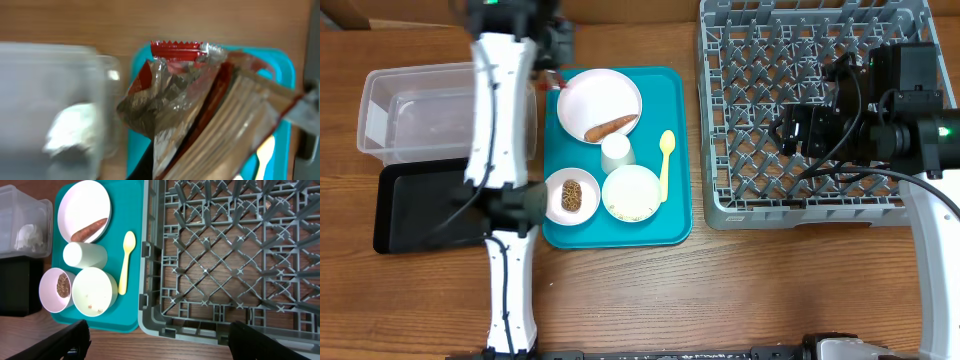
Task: Sort waste into correct bins and load items into the dishwasher
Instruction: 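Carry the red wrapper left and release it into the clear bin, then reach the left gripper to the orange carrot and grasp it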
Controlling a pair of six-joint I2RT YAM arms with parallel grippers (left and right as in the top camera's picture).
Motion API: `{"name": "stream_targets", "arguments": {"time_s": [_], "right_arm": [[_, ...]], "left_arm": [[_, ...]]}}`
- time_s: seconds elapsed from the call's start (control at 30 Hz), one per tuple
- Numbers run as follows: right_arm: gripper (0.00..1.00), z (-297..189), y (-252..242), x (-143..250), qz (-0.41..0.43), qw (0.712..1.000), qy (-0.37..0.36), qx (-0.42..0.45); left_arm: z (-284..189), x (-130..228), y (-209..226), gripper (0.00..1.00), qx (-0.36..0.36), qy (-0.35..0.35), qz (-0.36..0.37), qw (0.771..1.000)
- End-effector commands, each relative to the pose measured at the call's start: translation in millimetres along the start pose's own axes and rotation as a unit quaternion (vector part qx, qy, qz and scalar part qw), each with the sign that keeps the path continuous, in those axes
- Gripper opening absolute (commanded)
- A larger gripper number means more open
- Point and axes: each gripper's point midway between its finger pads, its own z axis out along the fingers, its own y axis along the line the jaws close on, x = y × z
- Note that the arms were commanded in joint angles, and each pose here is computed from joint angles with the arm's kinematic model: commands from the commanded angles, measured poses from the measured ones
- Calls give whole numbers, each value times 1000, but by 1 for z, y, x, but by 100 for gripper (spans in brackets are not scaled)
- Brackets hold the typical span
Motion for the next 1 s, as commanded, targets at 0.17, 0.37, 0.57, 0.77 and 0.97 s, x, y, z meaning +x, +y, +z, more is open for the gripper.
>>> {"name": "stream_targets", "arguments": {"time_s": [0.17, 0.37, 0.57, 0.77, 0.97], "right_arm": [[91, -6, 2, -4, 0, 1000, -11, -5], [91, -6, 2, -4, 0, 1000, -12, -5], [91, -6, 2, -4, 0, 1000, -10, -5], [91, -6, 2, -4, 0, 1000, -11, -5], [91, -6, 2, -4, 0, 1000, -11, -5]], "left_arm": [[-1, -8, 113, 4, -62, 2, -168, 984], [47, 38, 155, 8, -95, 117, -206, 967], [66, 65, 165, 91, -128, 172, -192, 958], [48, 43, 163, 100, -114, 129, -165, 971], [7, -2, 97, 100, 8, 33, -21, 999]]}}
